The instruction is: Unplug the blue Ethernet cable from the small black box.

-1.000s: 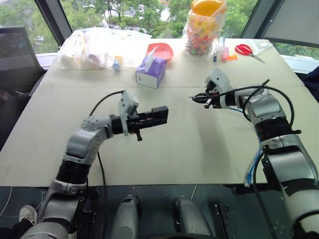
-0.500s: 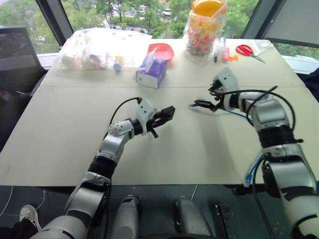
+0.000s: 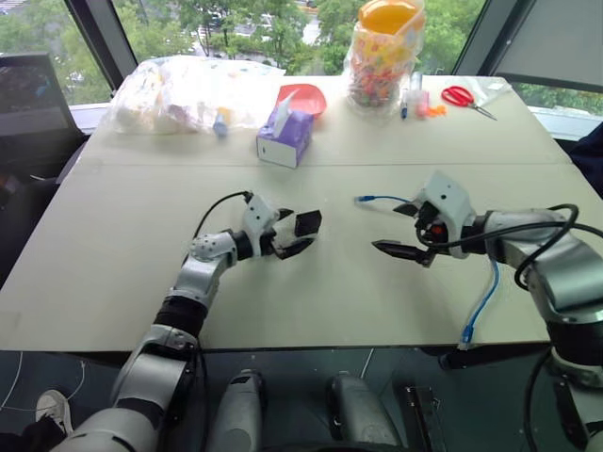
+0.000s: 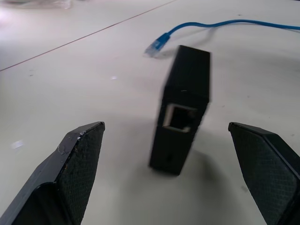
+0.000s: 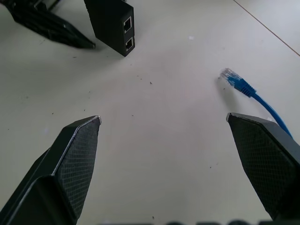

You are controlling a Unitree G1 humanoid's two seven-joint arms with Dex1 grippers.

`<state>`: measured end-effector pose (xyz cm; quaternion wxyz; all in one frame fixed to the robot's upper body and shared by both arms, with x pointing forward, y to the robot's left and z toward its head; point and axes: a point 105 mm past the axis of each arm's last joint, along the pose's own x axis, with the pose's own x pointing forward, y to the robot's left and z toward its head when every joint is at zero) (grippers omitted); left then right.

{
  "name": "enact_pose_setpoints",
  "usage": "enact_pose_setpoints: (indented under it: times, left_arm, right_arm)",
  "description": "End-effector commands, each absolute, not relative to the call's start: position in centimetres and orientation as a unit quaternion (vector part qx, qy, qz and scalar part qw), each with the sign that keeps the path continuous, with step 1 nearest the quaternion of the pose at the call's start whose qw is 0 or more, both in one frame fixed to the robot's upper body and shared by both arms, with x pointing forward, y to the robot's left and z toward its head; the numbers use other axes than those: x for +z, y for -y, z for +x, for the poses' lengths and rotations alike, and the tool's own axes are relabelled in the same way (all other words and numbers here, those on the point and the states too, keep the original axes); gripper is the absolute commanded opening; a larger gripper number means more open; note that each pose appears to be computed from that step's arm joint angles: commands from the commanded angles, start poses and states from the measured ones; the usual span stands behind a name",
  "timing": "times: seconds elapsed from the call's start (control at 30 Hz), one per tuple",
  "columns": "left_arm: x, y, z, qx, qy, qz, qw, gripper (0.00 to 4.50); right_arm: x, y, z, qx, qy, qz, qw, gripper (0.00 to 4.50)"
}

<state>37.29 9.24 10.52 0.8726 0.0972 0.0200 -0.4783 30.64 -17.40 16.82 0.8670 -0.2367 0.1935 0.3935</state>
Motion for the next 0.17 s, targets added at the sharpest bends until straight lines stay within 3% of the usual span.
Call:
enact_pose_setpoints:
  times: [0.03,0.17]
  left_arm:
    - [13.7,-11.3,36.4,-0.495,0.002,0.088,0.865,4.46]
    - [15.8,-13.0,34.4,-0.511,-0.008,0.059,0.857,4.46]
  right_arm:
    - [18.2,17.5,29.3,0.405,-0.179,-0.26,0.858,4.5]
    - [17.8,18.0,28.3,0.41,-0.191,-0.27,0.85,4.5]
